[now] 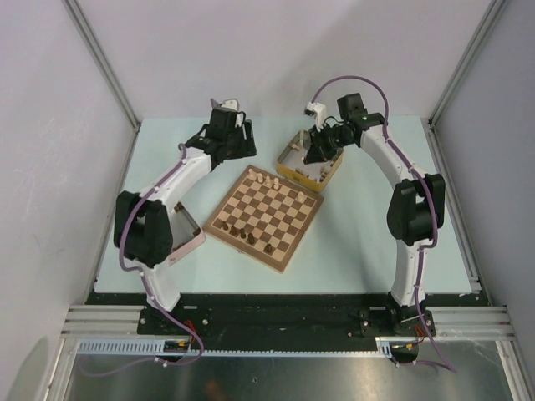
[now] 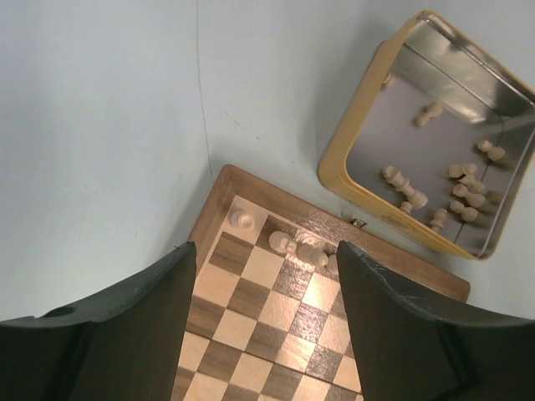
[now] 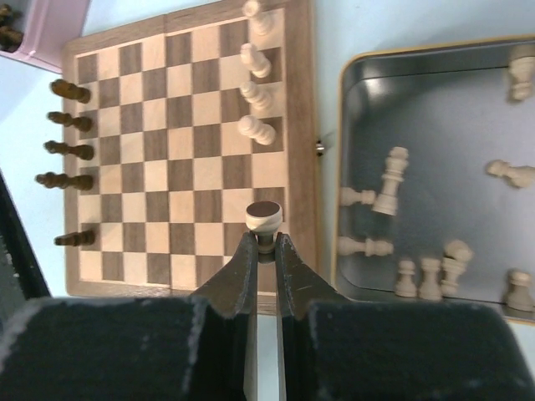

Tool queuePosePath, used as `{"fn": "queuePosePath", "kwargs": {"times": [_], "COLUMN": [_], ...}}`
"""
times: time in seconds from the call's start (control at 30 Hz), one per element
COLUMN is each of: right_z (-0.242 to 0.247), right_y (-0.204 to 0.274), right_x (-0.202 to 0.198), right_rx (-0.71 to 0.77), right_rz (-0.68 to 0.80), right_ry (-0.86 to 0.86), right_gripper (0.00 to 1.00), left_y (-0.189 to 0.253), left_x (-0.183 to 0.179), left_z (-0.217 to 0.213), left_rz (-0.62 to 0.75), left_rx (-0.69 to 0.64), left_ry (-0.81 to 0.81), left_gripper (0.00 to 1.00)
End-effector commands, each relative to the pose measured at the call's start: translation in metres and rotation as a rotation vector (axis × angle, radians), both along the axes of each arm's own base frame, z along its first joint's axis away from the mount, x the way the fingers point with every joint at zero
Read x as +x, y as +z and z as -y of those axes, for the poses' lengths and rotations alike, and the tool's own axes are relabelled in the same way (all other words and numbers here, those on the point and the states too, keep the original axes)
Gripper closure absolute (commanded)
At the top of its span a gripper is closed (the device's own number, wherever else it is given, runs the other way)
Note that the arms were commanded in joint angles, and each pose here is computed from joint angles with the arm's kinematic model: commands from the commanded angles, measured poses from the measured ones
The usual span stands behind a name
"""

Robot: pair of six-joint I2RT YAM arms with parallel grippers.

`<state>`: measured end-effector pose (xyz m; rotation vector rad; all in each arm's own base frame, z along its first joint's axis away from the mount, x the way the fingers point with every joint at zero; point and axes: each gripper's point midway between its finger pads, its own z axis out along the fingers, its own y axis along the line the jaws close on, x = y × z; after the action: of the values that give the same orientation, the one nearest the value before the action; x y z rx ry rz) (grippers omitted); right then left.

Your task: Set up the chess pieces on the board

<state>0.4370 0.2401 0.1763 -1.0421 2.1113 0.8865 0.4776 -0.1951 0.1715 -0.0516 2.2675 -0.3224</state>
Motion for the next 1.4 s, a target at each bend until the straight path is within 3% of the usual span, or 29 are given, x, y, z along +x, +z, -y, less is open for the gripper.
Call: {"fn": "queuePosePath", "kwargs": {"times": [0.0,0.17,0.3,0.5,0.7,0.87,1.17,1.37], "right_z": [0.019,0.038,0.049,0.063,0.06,0.049,0.04,0.052], "right_y": [0.0,-0.026,-0.035,-0.063,-0.08,-0.09,-0.083,-0.066], "right_x": [0.021,0.042,0.061,0.084,0.1,0.109,0.122,0.117], "right_rx": [-0.096,-0.245,-0.353,-0.583,-0.704,-0.742,-0.752,-0.645], "right_rz": [0.062,0.078,0.122,0.223,0.304,0.348,0.416,0.329], "right_ry": [-0.037,-0.069,-0.074,-0.035,0.011,0.034,0.016,-0.066], "right_gripper": [0.95,0.94,0.94,0.92,0.87,0.83,0.61,0.6], "left_y": [0.047,0.073,0.09,0.089,0.094,0.106,0.11,0.113], "left_x": [-0.015,-0.036,-0.06,-0.094,-0.133,-0.157,-0.175,-0.175], "left_z": [-0.017,-0.037,-0.054,-0.064,-0.079,-0.092,-0.103,-0.104], "left_rz": [0.098,0.155,0.199,0.207,0.248,0.309,0.346,0.356], "left_rx": [-0.009,-0.006,-0.012,-0.024,-0.05,-0.081,-0.108,-0.099], "left_ry": [0.025,0.055,0.08,0.068,0.087,0.12,0.158,0.155], "left_gripper": [0.27,0.18,0.16,0.13,0.1,0.06,0.03,0.02]}}
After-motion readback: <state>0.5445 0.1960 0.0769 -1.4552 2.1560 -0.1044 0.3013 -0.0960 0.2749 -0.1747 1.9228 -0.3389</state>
